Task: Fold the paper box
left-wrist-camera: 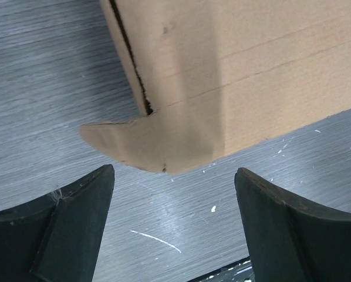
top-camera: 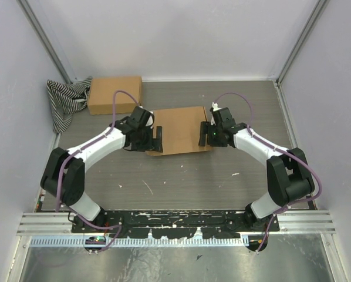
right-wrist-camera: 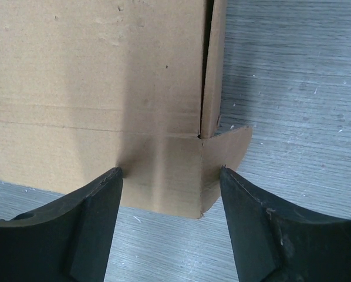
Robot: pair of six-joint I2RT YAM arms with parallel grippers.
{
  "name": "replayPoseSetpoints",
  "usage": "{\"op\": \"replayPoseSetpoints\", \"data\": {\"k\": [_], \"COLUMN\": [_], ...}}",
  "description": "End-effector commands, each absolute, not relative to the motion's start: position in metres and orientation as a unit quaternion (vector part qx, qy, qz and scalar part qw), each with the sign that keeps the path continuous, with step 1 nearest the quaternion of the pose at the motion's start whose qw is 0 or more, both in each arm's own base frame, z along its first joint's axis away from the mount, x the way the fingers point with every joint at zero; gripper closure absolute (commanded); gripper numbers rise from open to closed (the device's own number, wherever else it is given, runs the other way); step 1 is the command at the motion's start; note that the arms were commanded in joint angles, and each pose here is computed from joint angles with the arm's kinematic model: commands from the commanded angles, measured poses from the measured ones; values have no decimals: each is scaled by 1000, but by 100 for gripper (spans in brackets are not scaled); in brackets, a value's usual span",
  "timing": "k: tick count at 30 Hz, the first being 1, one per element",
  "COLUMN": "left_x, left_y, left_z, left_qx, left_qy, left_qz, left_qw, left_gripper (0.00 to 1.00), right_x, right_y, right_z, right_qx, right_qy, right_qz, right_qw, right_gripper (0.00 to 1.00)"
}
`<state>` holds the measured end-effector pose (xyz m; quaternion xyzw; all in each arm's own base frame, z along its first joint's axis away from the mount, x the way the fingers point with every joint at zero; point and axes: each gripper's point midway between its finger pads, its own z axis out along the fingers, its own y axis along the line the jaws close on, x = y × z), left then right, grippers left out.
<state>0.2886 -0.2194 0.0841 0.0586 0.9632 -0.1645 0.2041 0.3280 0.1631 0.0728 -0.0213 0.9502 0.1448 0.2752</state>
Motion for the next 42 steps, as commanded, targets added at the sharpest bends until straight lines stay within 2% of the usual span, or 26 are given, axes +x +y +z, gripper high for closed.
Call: {"op": "replayPoseSetpoints", "data": {"k": [1,9,10,21,42], "left_x": [293,289,288,282,277], "left_y": [-238,-247,-247,-257,-254], "left_z": [84,74,75,88,121], "left_qx": [66,76,76,89,102], "left_qy": [958,959,958,951,944], "left_qz": [-190,-199,-201,-234,-252], "left_qw": [207,189,189,184,188], "left_gripper": [10,12,15,24,27], "right_x": [334,321,320,307,303], "right_y": [172,173,174,180,177], "right_z": [85,82,83,99,123], "right_qx": [-38,-48,-49,-56,-47], "right_qy": [940,942,941,935,935], "right_qz": [164,177,179,209,208], "right_qw": [298,283,282,280,283], "right_gripper": [28,31,31,37,40]}}
